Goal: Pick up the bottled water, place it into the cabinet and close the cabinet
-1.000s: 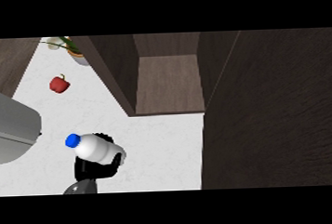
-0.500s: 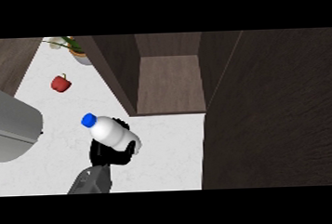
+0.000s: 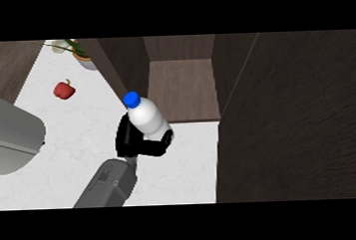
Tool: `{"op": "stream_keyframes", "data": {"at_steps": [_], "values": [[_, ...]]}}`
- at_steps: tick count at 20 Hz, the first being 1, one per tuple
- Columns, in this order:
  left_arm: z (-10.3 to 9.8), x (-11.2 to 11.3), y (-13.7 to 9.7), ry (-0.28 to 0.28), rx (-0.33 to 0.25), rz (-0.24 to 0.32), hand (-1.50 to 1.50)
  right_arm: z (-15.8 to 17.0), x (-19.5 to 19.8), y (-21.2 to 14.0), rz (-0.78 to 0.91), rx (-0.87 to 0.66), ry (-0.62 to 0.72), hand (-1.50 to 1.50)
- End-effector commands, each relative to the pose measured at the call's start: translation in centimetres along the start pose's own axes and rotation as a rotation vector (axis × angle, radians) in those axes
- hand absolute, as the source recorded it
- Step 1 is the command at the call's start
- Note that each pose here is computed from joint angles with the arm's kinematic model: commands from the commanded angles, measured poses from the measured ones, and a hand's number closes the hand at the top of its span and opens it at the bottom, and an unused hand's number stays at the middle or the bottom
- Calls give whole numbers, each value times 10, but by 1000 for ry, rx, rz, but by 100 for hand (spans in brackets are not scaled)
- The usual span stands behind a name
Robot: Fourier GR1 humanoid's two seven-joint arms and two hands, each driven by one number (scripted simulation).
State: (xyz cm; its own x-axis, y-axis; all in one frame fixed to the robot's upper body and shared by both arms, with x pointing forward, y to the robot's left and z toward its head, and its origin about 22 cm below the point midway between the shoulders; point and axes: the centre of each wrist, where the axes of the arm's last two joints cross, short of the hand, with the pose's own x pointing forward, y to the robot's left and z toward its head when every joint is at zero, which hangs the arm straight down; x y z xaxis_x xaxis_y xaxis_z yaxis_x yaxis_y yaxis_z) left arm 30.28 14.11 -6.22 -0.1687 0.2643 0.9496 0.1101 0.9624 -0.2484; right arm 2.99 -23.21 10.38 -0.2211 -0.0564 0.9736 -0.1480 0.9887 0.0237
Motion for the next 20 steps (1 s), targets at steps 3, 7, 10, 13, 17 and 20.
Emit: {"op": "stream_keyframes", "data": {"at_steps": [3,7,10,13,17,20], "values": [[-40,37,-55,-25,0,-49,150,-7,-1,1,-40,-13,-37,-150],[-62,47,-65,-14,6,-128,150,1,17,-6,-19,-38,-54,-150],[-77,52,-82,17,15,-194,150,-1,24,-6,-20,-4,-32,-150],[-94,59,-94,23,70,-230,150,-7,9,-11,-26,-6,-60,-150],[-109,51,-73,55,120,-226,150,-6,13,-19,-25,6,-51,-150],[-117,49,-69,66,129,-273,150,-3,16,-12,-14,22,-79,-150]]}}
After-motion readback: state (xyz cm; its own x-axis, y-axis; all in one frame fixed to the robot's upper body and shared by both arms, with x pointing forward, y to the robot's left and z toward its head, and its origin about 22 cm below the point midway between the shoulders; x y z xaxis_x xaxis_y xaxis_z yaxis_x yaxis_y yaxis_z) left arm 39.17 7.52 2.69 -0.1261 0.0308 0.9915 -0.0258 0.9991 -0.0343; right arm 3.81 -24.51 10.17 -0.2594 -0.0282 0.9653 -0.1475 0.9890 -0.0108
